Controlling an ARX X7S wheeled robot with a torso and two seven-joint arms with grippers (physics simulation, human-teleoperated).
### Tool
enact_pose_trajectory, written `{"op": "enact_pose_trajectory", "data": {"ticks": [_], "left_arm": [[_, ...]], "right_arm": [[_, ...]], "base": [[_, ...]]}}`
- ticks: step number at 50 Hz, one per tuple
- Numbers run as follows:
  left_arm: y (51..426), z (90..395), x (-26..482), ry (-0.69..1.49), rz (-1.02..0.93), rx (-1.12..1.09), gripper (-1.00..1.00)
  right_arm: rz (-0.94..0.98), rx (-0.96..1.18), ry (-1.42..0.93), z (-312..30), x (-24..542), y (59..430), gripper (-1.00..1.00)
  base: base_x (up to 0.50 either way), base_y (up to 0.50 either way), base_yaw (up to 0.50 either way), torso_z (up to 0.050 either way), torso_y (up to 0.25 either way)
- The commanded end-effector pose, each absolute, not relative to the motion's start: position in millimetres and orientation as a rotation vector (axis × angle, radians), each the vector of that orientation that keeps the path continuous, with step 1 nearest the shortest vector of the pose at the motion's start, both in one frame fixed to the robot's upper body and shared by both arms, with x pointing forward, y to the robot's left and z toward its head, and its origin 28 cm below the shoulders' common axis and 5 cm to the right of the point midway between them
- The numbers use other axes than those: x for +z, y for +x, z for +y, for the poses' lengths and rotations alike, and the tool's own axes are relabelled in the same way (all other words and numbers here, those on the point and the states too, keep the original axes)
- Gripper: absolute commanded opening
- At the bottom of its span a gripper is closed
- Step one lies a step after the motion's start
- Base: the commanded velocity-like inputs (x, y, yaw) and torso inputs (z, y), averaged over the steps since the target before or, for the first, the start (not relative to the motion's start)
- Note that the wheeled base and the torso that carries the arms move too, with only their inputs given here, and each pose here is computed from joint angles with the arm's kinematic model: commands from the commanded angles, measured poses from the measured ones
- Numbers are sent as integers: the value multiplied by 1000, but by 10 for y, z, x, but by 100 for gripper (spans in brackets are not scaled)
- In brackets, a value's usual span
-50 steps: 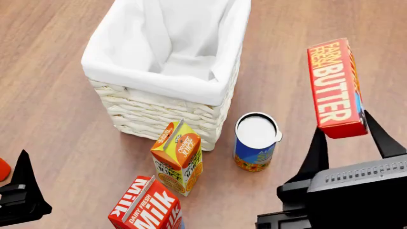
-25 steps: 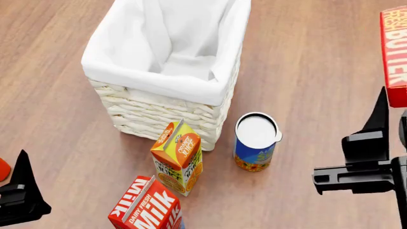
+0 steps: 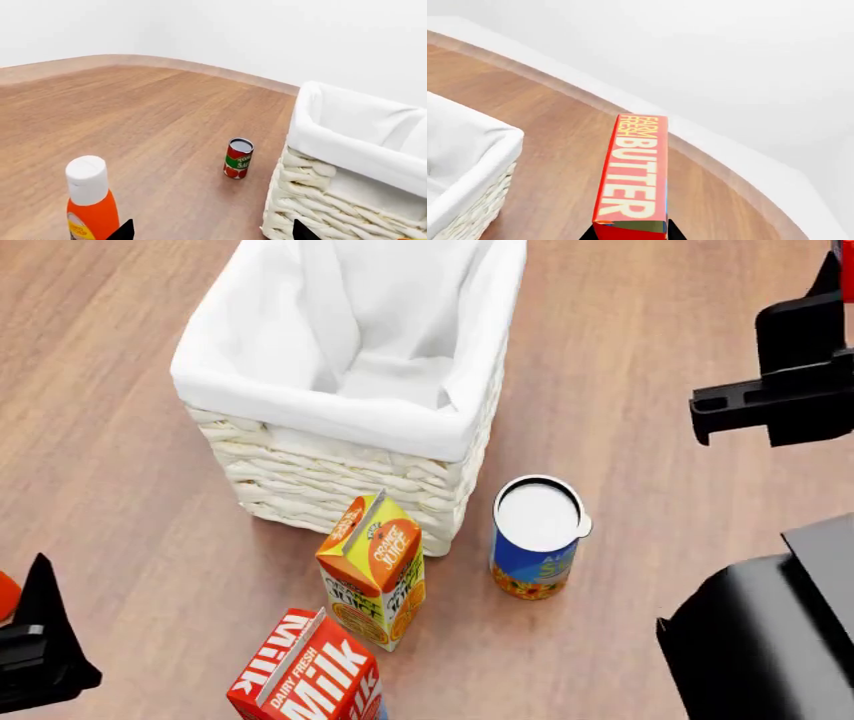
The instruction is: Pick up the butter and put it in the basket.
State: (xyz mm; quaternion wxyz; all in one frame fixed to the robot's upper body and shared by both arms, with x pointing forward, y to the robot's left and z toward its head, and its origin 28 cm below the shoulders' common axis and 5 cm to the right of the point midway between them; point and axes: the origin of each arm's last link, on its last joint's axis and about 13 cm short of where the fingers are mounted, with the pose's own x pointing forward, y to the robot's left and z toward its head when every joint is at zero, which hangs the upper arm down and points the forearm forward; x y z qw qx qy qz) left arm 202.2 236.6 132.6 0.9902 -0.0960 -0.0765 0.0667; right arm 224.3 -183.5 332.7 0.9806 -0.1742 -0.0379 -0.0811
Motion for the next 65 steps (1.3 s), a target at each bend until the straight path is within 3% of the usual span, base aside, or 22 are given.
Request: {"op": "enact_pose_trajectory", "data": {"ticks": [1, 21, 32, 65], "left_arm": [[2001, 2356, 1348, -202, -153, 139, 100], [1974, 2356, 1378, -219, -149, 148, 100], [1958, 2359, 1384, -224, -147, 149, 100], [1992, 2362, 1396, -236, -143, 154, 100]], "right_arm": [[-95, -167, -295, -1904, 3650, 2423, -100], [-16, -194, -141, -2043, 3779, 2796, -100], [19, -143, -55, -1925, 3917, 3041, -100], [295, 322, -215, -1347, 4014, 3743, -100]], "base": [[0, 0, 0, 0, 0], [0, 0, 0, 1, 2], [0, 0, 0, 0, 2], [0, 0, 0, 1, 2]]}}
